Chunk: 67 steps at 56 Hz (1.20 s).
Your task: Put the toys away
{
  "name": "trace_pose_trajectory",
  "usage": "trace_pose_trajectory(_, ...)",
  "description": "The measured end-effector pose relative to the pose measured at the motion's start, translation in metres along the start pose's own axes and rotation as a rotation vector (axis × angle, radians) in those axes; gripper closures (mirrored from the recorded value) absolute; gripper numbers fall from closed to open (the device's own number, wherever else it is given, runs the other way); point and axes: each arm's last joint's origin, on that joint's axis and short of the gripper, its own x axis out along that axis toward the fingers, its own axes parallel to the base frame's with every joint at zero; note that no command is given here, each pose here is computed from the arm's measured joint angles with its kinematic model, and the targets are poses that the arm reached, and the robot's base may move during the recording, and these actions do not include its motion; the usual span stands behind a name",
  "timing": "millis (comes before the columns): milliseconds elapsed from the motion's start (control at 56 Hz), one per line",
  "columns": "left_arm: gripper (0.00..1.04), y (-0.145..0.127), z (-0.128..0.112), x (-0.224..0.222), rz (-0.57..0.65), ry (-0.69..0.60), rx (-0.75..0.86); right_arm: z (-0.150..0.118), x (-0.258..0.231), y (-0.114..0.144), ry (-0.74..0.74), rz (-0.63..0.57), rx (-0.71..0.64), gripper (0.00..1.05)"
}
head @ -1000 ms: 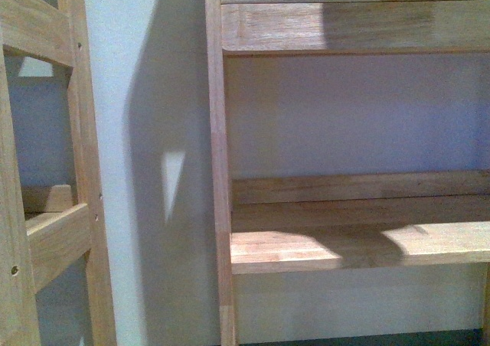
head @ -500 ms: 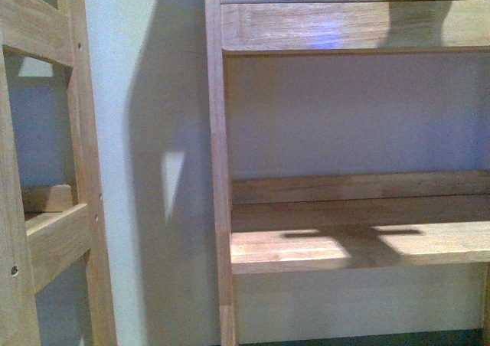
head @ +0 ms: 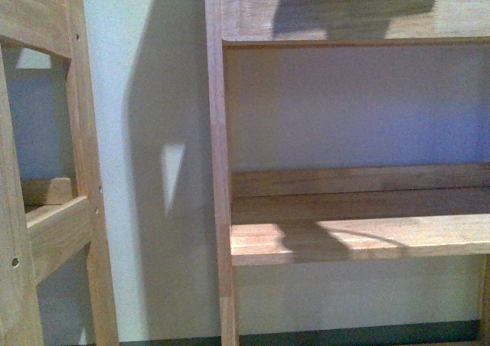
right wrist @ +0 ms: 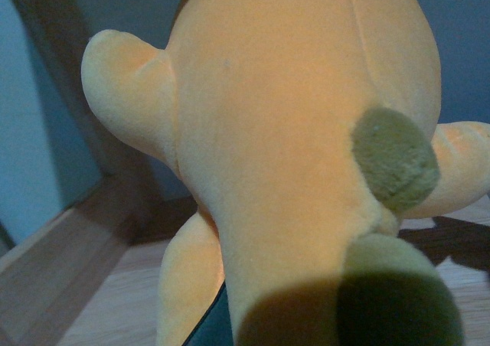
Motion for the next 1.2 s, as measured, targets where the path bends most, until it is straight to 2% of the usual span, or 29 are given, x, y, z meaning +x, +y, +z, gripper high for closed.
trace_pose_trajectory(161, 0.06, 0.000, 0.000, 0.000, 0.000, 0.000, 0.000, -0.016, 0.004, 0.019, 0.022, 0.068, 0.045, 0.98)
trace_pose_trajectory(464, 0.06, 0.000, 0.000, 0.000, 0.000, 0.000, 0.000, -0.020, 0.008, 0.010, 0.027, 0.067, 0.064, 0.98)
trace_pose_trajectory(607, 0.06, 0.000, 0.000, 0.000, 0.000, 0.000, 0.000, -0.021, 0.009, 0.008, 0.023, 0.080, 0.039, 0.71)
trace_pose_trajectory(1036, 0.06, 0.000, 0.000, 0.000, 0.000, 0.000, 0.000, -0.017, 0.008, 0.007, -0.017, 0.080, 0.007, 0.12)
trace_pose_trajectory(1054, 0.06, 0.000, 0.000, 0.000, 0.000, 0.000, 0.000, -0.016, 0.007, 0.007, -0.020, 0.080, 0.006, 0.07)
trace_pose_trajectory(1196, 0.06, 0.000, 0.000, 0.000, 0.000, 0.000, 0.000, -0.008, 0.003, 0.008, -0.068, 0.051, -0.011, 0.07)
